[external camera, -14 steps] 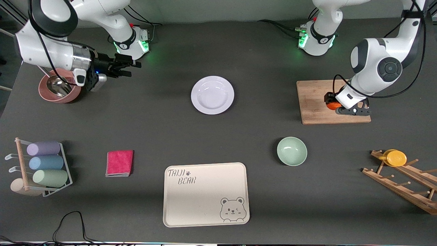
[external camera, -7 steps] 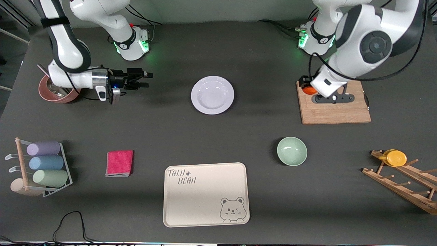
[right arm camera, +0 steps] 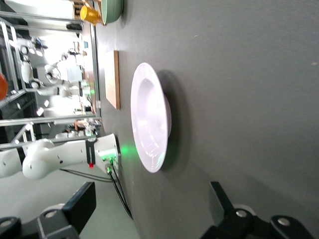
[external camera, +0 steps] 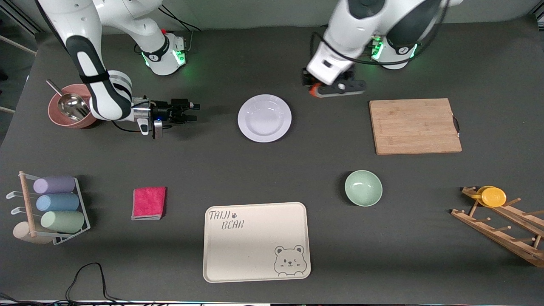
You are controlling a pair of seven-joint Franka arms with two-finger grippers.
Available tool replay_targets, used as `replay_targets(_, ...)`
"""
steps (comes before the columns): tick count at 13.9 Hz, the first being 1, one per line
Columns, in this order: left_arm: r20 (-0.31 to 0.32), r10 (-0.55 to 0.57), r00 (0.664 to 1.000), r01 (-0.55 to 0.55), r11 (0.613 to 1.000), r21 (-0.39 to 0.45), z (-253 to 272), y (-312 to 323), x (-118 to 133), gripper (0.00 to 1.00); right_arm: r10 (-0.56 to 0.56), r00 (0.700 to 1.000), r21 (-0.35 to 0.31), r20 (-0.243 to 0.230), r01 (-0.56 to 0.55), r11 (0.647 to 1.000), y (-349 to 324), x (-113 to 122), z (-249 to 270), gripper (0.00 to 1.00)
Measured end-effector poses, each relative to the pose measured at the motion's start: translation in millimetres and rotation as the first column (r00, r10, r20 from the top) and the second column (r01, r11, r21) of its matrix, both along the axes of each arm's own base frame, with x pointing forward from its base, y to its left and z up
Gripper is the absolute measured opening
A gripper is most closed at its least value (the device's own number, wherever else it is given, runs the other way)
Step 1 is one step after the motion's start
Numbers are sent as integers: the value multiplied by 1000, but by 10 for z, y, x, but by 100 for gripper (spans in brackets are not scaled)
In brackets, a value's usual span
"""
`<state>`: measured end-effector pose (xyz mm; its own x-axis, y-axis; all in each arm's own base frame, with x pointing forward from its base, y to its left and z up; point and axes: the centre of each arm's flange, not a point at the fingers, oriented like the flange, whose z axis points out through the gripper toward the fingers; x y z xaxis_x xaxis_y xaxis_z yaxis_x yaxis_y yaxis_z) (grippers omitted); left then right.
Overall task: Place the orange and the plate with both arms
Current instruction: 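Carry the orange with the left gripper over the white plate, then lower the orange onto the plate and open the left gripper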
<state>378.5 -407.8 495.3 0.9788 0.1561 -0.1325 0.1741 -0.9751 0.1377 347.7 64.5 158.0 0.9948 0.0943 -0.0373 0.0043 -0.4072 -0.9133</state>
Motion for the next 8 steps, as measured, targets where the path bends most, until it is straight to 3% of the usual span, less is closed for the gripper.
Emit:
replay_targets(4,62,32,998,-32,999,2,-565,-745,-295,69,-39,999,5,-29,39,999,-32,-50,-202,100)
replay_targets(8,54,34,998,-38,996,75,-1336,-1201,-243,69,-71,997,-1,-41,71,997,-61,-43,-289,100)
